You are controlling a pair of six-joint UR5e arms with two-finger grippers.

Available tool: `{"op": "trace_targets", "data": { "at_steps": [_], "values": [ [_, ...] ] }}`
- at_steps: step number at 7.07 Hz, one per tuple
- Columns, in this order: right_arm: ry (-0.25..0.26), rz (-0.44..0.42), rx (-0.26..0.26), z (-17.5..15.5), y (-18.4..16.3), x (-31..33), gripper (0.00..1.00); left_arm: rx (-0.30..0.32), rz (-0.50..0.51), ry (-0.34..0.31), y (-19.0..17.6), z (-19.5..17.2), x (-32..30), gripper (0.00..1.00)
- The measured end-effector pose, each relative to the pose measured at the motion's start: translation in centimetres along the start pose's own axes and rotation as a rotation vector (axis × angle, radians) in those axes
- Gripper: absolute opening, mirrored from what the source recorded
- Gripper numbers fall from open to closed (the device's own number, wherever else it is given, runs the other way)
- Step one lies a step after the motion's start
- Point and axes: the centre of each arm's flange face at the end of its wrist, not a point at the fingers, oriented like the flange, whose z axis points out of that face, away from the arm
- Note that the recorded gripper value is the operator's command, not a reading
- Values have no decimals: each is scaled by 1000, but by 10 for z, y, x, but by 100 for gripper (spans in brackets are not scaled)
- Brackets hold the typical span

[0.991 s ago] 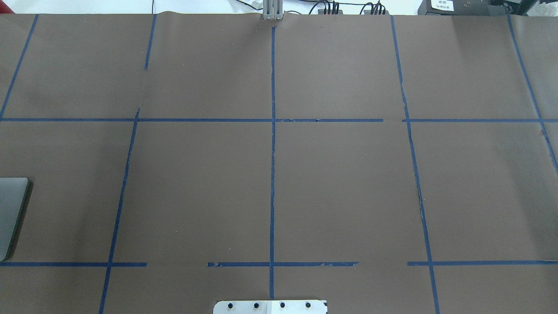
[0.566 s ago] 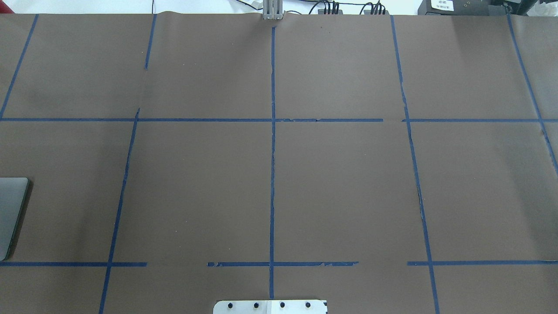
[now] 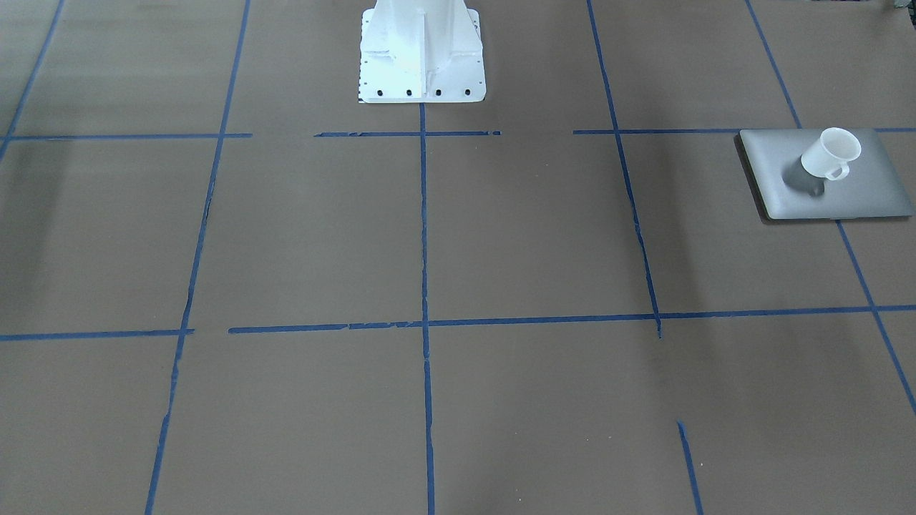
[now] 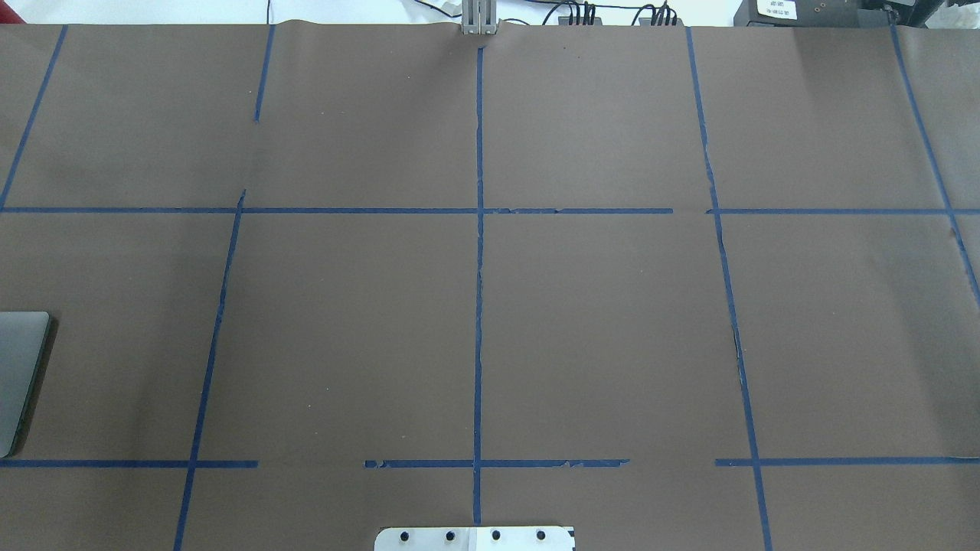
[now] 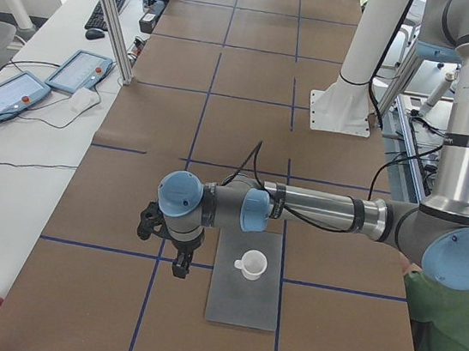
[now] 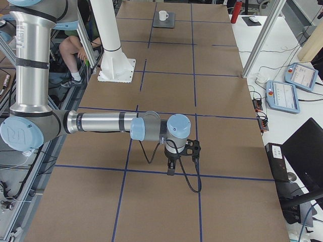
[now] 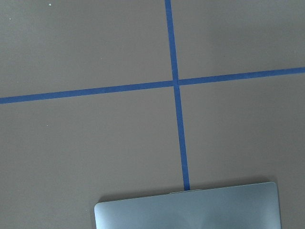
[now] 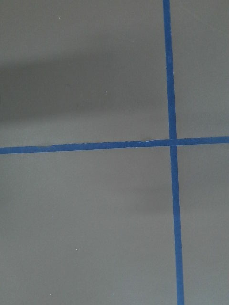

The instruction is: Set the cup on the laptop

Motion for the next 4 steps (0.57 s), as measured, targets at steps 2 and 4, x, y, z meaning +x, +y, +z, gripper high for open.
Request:
{"op": "trace_targets", "data": {
  "at_steps": [2,4],
  "values": [
    [0,0,0,0,0,0,100,2,3,-2,0,-1,1,100],
    [0,0,0,0,0,0,100,3,5,-5,-1,-2,1,100]
  ]
}}
